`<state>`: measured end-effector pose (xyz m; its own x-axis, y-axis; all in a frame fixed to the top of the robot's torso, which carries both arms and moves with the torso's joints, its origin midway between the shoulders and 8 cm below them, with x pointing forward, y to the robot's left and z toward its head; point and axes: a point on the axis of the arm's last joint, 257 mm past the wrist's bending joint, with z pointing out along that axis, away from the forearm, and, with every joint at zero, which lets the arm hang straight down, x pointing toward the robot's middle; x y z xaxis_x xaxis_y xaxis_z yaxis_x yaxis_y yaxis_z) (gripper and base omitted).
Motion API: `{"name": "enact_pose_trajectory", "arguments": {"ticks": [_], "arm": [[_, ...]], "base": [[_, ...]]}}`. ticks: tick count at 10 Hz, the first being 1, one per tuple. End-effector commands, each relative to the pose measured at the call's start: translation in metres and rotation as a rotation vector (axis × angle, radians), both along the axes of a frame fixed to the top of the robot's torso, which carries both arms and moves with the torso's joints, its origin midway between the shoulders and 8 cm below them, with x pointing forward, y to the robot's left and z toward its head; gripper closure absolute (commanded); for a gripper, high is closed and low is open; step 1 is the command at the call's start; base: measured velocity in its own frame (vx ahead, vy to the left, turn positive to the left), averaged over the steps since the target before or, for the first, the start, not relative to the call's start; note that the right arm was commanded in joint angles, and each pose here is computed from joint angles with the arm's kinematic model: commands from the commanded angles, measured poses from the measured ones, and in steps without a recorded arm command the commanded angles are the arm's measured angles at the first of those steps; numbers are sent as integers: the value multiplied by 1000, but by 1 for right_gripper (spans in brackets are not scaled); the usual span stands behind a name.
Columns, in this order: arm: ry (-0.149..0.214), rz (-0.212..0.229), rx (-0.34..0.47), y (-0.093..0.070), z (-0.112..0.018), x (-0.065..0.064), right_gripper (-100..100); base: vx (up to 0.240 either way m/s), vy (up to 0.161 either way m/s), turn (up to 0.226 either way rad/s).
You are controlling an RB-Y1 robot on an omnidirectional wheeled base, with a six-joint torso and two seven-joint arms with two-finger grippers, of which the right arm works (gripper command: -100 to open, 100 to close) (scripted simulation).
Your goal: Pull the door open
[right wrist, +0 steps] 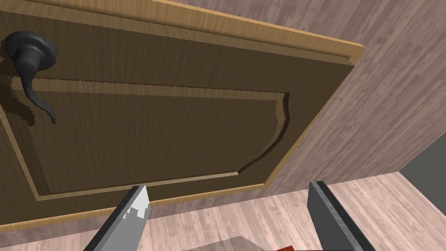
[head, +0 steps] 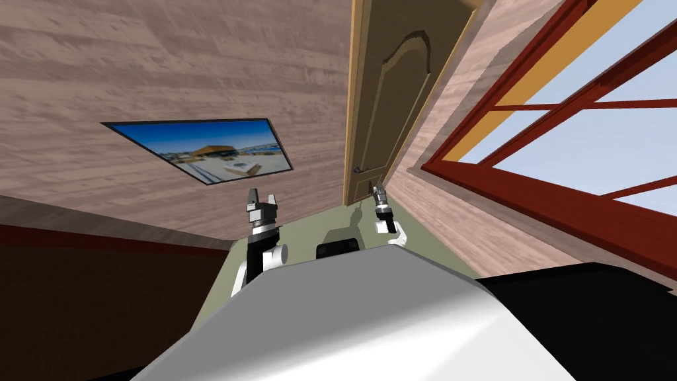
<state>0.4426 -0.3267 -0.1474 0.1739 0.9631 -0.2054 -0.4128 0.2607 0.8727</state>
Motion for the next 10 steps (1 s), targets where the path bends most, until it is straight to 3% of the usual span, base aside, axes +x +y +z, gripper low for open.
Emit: {"name": "enact_pose_trajectory", "arguments": {"ticks": [1,7,10], "arm": [[13,-2,2,-3,-8,3,-100],[103,-19,18,-26,-53,24,-100],[134,-27,26,-34,-67,30,-100]], "base": [[48,-66,46],[62,-92,148],[44,-66,97]]}}
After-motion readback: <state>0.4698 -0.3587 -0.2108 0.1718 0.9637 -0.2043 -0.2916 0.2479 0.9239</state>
